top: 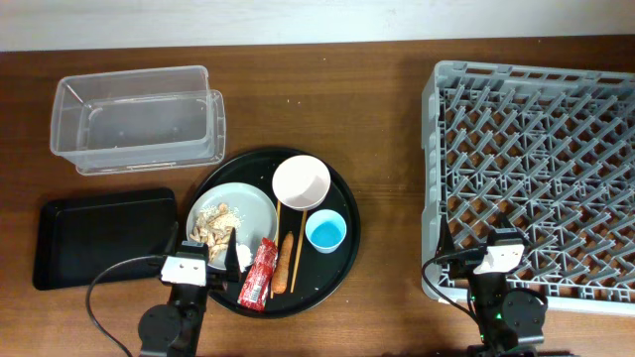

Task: Sort waste into correct bins and load items into the dishwasher rack
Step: 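Reach the left gripper to the plate and grasp the white tissue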

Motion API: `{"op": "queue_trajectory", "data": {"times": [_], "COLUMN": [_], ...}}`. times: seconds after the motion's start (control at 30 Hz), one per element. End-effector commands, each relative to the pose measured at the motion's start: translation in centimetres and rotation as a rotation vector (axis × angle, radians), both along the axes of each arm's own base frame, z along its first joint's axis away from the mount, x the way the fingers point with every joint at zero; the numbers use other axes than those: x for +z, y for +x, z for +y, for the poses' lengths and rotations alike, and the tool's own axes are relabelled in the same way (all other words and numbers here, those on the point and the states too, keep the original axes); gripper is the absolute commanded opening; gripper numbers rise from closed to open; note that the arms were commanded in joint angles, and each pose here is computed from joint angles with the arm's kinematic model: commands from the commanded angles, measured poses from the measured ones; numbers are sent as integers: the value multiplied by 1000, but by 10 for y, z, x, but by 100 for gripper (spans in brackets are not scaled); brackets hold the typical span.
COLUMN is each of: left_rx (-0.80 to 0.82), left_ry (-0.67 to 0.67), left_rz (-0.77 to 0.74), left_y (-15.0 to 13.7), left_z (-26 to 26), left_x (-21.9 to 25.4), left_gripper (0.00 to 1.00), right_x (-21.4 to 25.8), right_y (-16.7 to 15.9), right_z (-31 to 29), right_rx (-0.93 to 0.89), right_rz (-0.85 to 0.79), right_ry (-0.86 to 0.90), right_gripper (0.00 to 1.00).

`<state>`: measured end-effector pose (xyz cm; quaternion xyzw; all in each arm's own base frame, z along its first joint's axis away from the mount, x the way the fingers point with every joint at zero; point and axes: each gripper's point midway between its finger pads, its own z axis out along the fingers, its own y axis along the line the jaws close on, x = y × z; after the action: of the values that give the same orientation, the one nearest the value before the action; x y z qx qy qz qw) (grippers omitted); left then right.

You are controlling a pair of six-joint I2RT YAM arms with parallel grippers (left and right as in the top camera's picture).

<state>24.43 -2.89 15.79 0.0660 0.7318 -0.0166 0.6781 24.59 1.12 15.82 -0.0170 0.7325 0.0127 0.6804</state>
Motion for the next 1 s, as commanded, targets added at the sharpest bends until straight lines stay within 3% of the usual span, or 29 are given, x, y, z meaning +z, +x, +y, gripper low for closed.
{"op": "queue_trajectory", "data": {"times": [0.0,0.83,0.97], "left_rx": [-11,-11,-11], "left_ry": [19,17,26], "left_rz": [6,-5,76], "left_y": [0,-1,-5], "left_z": [-1,-1,-1], "left_x": [-3,4,8], "left_gripper": [99,99,99], "right_x": [-3,7,23], "right_y": [0,0,3], "right_z": [-2,-3,-3], "right_rx": [-11,-20,-19], "right_rz": [8,-6,51], "right_ry": [2,2,-1], "right_gripper": [98,98,98]}}
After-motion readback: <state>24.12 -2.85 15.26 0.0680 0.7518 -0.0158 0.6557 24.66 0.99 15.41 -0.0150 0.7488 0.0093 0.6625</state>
